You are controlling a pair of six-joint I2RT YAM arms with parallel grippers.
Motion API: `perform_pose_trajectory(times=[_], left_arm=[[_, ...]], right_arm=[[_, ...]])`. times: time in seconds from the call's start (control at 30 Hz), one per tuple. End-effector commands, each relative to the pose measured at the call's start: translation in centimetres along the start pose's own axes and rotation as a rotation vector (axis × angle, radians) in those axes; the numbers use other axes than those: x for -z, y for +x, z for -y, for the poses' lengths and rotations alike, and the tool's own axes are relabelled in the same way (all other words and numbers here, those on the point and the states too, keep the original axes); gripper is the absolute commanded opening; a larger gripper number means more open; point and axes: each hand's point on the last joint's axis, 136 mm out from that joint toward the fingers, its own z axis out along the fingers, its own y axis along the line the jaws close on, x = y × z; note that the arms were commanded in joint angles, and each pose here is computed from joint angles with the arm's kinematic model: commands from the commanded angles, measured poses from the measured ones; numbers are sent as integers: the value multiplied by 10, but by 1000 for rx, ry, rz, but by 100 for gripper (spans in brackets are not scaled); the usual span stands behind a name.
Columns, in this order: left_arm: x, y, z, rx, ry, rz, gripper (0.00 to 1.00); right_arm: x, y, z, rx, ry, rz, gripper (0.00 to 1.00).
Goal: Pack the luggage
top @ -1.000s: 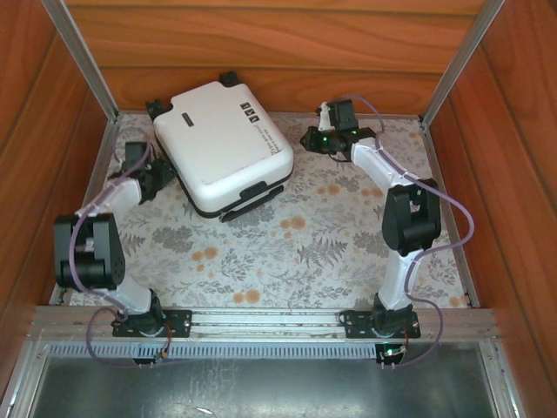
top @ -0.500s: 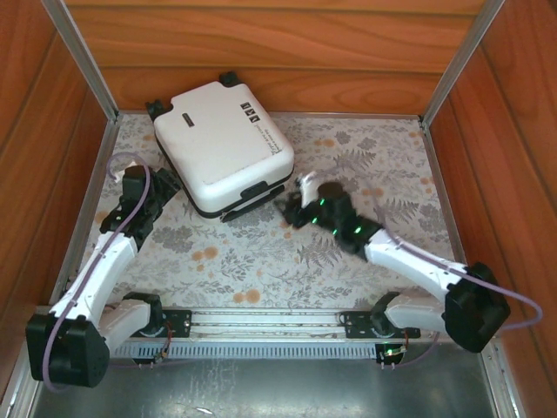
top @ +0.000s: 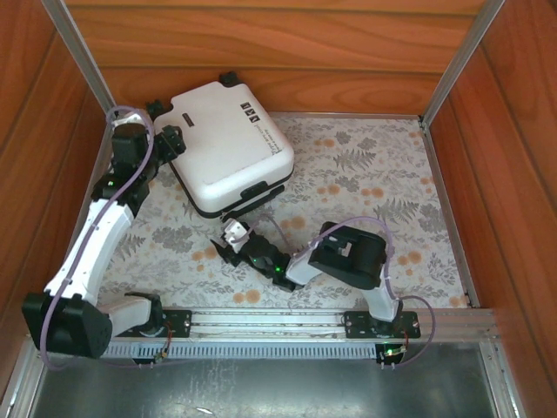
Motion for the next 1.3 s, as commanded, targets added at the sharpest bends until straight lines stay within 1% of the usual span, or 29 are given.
perform_pose_trajectory(times=[0.0, 0.2, 0.3, 0.53, 0.7, 1.03, 1.27], left_arm=[[-10, 11, 14, -58, 57, -83, 84], [-24, 28, 12, -40, 64, -146, 83], [-24, 28, 12, -44, 63, -146, 83], [-24, 26, 15, -51, 73, -143, 82], [-25, 29, 15, -50, 77, -155, 82], [-28, 34, 14, -51, 73, -173, 80], [-30, 37, 15, -53, 74, -183, 79]], right_arm=[[1, -54, 22, -34, 177, 208, 70], [-1, -50, 30, -54, 231, 200, 65], [3, -46, 32, -77, 232, 191, 62], [8, -28, 30, -115, 212, 156, 61], [7, -16, 30, -162, 213, 136, 57], [2, -12, 34, -162, 253, 126, 51], [-2, -10, 37, -145, 277, 108, 43]])
